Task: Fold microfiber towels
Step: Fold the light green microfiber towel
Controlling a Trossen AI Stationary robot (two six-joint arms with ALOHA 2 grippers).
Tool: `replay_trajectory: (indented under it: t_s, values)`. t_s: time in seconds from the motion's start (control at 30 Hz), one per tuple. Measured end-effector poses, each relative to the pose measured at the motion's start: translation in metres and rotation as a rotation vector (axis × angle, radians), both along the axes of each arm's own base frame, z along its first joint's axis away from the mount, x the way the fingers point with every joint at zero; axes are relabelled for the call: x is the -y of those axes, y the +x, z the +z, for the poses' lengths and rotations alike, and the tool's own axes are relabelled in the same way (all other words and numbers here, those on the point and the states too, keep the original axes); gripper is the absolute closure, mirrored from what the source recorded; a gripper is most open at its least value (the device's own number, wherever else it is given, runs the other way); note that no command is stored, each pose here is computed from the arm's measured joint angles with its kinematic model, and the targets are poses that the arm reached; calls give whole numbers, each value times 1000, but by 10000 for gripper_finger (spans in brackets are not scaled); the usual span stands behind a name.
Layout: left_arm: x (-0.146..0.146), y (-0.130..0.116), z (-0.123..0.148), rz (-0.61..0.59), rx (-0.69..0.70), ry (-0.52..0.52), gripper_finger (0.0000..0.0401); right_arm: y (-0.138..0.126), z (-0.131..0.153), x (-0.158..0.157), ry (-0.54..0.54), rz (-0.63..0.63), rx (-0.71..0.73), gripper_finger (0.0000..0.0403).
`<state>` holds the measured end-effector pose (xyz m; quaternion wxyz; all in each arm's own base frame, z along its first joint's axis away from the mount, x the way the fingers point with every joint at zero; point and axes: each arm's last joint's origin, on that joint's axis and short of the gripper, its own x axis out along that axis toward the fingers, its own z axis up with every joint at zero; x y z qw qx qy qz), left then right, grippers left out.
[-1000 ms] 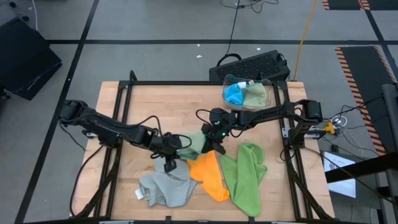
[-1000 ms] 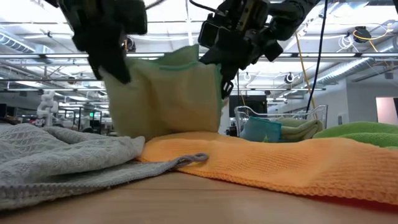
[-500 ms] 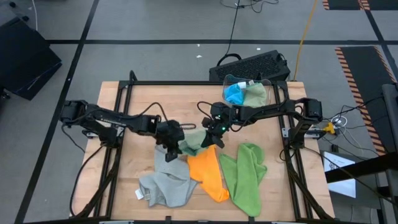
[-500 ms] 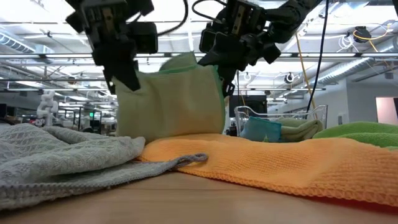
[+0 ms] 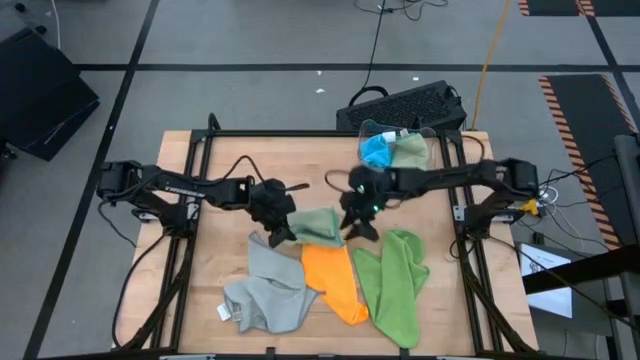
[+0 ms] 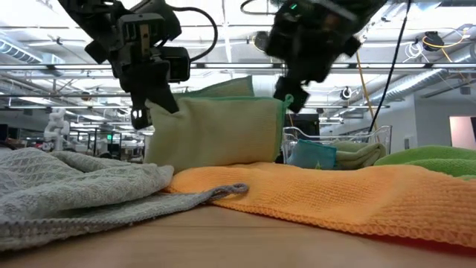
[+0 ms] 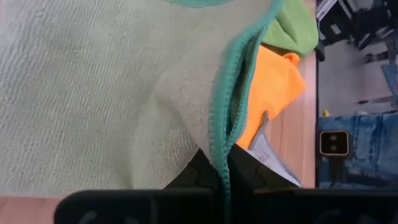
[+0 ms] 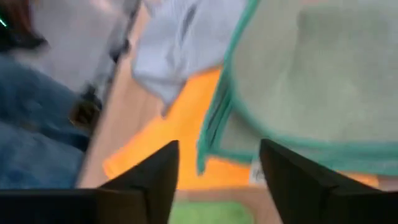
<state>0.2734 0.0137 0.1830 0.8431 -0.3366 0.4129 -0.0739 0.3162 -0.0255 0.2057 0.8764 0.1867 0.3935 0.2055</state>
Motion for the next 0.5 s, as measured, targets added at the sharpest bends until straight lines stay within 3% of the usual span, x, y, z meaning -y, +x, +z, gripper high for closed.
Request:
replay_trajectory:
  t_s: [0.2, 0.27, 0.37, 0.5]
  values:
    - [0, 0, 0, -11, 4, -18, 392, -16, -18, -36, -279, -56, 54, 113]
    - [0, 0, 0, -7, 2, -23, 395, -20, -27, -44, -308, -91, 55, 103]
    - [0, 0, 0, 0, -2, -28, 394, -20, -32, -52, -371, -168, 171, 99]
    - [0, 0, 0, 2, -4, -29, 392, -20, -39, -52, -364, -209, 265, 102]
